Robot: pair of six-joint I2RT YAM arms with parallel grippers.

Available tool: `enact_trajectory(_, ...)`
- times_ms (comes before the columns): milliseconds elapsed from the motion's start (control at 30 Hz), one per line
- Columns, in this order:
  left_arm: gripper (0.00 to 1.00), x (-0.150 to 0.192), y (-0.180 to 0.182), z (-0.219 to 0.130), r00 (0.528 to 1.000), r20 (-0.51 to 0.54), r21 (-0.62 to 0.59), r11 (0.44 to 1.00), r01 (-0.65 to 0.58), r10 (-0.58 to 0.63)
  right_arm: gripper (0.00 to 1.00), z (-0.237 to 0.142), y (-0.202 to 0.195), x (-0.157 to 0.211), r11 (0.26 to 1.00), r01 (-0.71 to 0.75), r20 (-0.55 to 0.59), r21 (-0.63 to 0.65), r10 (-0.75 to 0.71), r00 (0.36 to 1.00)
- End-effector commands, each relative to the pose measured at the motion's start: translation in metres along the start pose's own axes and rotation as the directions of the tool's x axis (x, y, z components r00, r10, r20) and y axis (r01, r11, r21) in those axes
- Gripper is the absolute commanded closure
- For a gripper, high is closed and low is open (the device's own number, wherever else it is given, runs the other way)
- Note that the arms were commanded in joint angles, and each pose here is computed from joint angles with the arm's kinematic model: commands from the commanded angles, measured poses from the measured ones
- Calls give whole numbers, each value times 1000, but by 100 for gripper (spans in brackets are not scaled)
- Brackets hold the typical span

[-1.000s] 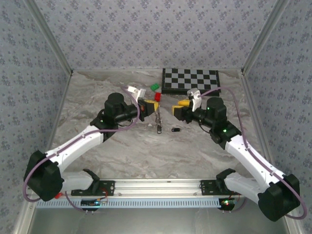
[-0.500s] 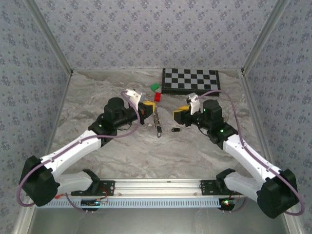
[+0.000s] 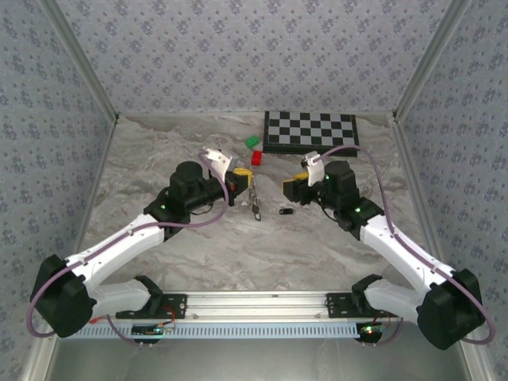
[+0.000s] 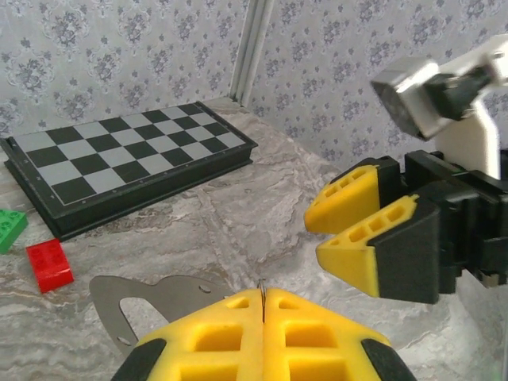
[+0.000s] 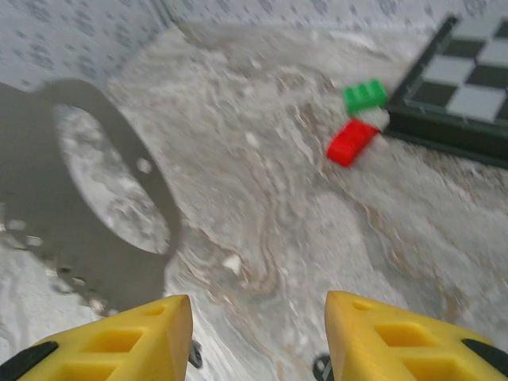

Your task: Put the keys on the keyring

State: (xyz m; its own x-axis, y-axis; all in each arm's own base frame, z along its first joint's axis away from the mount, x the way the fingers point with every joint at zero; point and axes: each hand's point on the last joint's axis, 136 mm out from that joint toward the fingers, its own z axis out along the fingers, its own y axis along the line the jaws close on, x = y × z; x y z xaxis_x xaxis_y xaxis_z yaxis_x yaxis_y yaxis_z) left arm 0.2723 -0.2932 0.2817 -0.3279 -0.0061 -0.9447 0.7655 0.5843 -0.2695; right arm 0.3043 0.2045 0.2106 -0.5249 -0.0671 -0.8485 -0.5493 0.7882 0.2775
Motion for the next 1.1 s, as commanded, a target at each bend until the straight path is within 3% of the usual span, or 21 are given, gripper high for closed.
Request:
enact_trajectory(0,100,-13,-9,-11,996,49,-4,997,-74,74,53,4,-24,34,992,-66,-150,109,82,985)
enact_trajectory(233,100,-3,-13,-14,993,35,-22,993,-114,115,59,13,-49,86,960,-192,-314,202,249,916)
enact_trajectory(467,100,1,-14,-16,994,32,-24,994,-107,108,63,31,-66,107,922,-304,-370,240,376,849)
enact_trajectory(867,100,1,-17,-20,994,46,-22,995,-102,103,57,79,-88,123,931,-245,-474,270,350,808)
enact_trajectory(1067,100,2,-16,-21,994,42,-25,995,-101,102,57,90,-77,137,946,-230,-543,230,321,776)
